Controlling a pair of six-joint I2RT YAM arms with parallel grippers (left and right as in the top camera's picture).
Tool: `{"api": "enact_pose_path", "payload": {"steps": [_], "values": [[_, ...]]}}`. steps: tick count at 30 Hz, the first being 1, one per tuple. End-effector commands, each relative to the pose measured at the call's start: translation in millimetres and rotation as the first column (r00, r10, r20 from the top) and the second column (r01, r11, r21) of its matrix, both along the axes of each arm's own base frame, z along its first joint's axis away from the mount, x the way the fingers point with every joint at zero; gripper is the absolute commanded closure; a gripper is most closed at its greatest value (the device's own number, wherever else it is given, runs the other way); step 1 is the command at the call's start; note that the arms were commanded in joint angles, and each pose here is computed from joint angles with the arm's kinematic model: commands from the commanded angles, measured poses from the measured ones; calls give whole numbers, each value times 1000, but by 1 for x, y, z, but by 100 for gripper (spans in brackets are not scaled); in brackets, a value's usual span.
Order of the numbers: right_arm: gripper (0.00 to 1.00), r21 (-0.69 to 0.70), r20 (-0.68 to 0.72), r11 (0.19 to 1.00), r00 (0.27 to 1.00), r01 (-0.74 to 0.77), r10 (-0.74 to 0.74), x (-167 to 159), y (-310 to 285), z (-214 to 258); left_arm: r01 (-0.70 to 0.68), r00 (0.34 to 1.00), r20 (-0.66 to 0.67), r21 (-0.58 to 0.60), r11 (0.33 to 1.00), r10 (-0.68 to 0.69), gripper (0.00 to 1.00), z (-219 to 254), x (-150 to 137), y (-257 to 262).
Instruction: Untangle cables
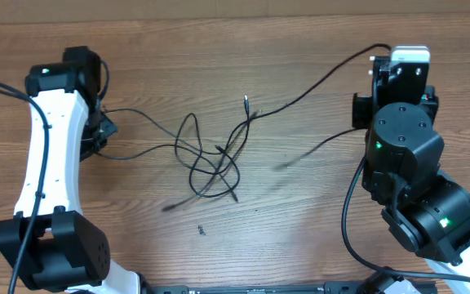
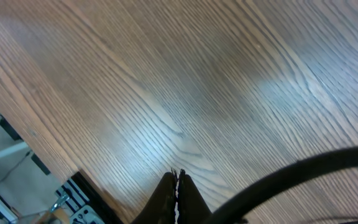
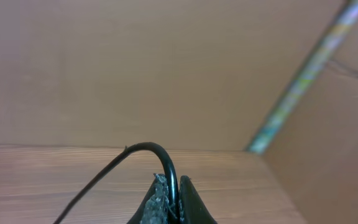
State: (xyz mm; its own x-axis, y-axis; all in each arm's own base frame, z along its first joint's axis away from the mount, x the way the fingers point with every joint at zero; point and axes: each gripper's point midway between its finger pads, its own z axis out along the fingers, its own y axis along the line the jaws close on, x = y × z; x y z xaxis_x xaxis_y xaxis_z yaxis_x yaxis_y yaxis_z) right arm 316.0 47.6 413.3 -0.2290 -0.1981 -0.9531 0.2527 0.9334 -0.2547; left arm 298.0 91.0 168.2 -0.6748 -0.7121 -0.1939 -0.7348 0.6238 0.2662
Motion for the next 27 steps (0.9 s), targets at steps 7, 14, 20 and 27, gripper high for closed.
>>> {"api": "enact_pose_path", "payload": {"steps": [7, 14, 20, 27], "values": [[96, -35, 37, 991, 991, 130, -129, -13, -26, 18, -28, 999, 16, 10, 1000, 28, 95, 3, 3, 5], [96, -48, 71, 916, 917, 397, -394, -30, -86, 26, -63, 998, 21, 18, 998, 63, 95, 3, 1, 12], [96, -51, 86, 788, 789, 614, -609, -55, -146, 30, -138, 990, 26, 16, 990, 137, 96, 3, -6, 29], [96, -32, 82, 676, 676, 737, -733, -75, -189, 27, -159, 987, 20, 16, 987, 159, 95, 3, -10, 35]]}}
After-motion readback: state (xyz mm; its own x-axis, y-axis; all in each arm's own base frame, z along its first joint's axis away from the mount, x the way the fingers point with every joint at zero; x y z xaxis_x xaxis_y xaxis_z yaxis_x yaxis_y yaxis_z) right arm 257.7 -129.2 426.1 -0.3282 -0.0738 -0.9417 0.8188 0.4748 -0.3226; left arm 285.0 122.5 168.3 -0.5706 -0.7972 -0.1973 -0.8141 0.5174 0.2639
